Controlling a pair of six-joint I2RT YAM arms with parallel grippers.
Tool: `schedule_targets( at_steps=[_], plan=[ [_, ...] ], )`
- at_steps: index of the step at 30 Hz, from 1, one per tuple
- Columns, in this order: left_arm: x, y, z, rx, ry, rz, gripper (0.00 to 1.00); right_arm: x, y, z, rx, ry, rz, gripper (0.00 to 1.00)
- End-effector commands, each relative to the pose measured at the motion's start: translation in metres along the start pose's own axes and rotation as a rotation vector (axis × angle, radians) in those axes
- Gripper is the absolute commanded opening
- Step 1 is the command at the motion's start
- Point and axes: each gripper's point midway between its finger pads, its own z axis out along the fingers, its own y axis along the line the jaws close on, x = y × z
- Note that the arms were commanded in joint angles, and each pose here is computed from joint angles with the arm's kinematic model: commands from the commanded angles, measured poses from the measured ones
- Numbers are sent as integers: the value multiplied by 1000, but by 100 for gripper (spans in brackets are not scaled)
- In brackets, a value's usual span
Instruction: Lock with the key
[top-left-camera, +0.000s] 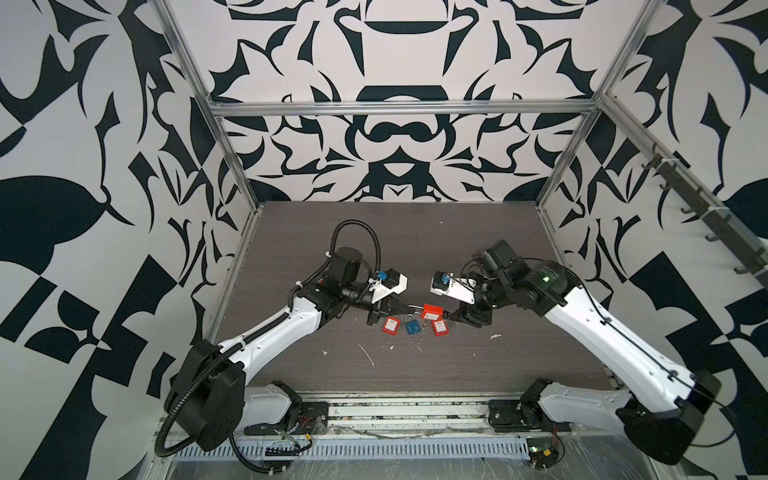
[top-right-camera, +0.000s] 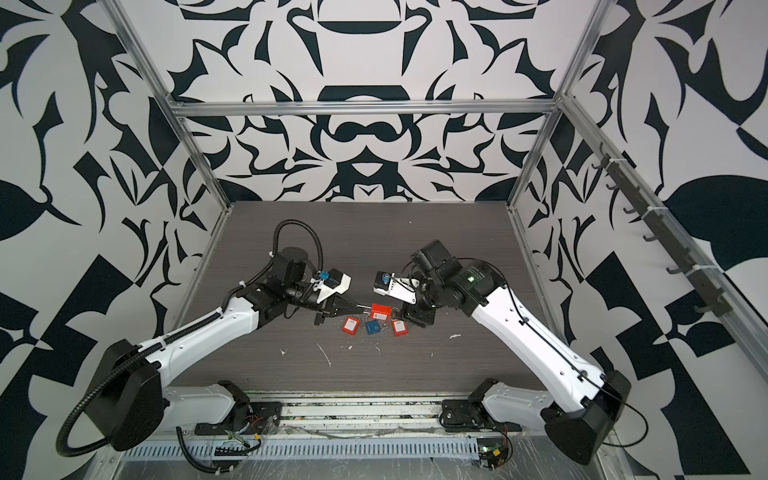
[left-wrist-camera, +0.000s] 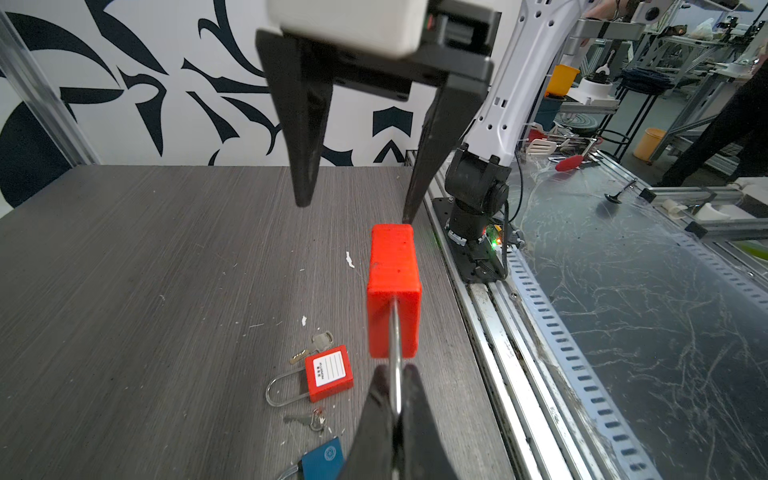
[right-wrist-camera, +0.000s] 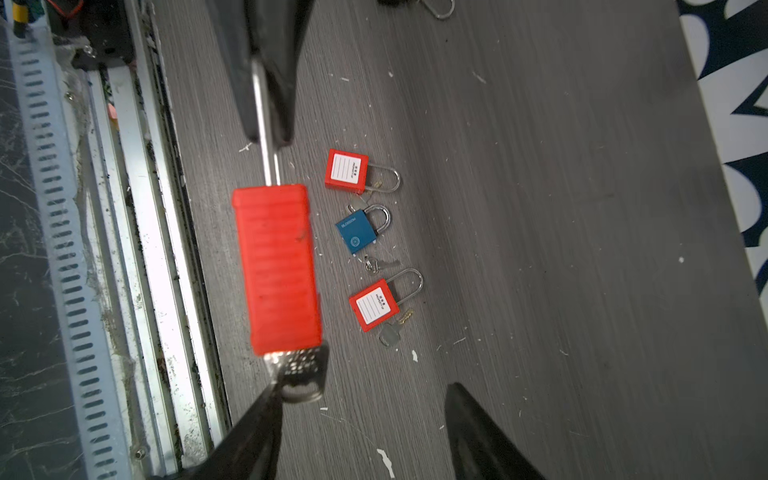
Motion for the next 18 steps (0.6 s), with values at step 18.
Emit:
schedule_targets(
  at_steps=[18],
  plan=[
    [-13,-5,2,8,-10,46,0,-6,26,3,-183,-29,22,57]
  ],
)
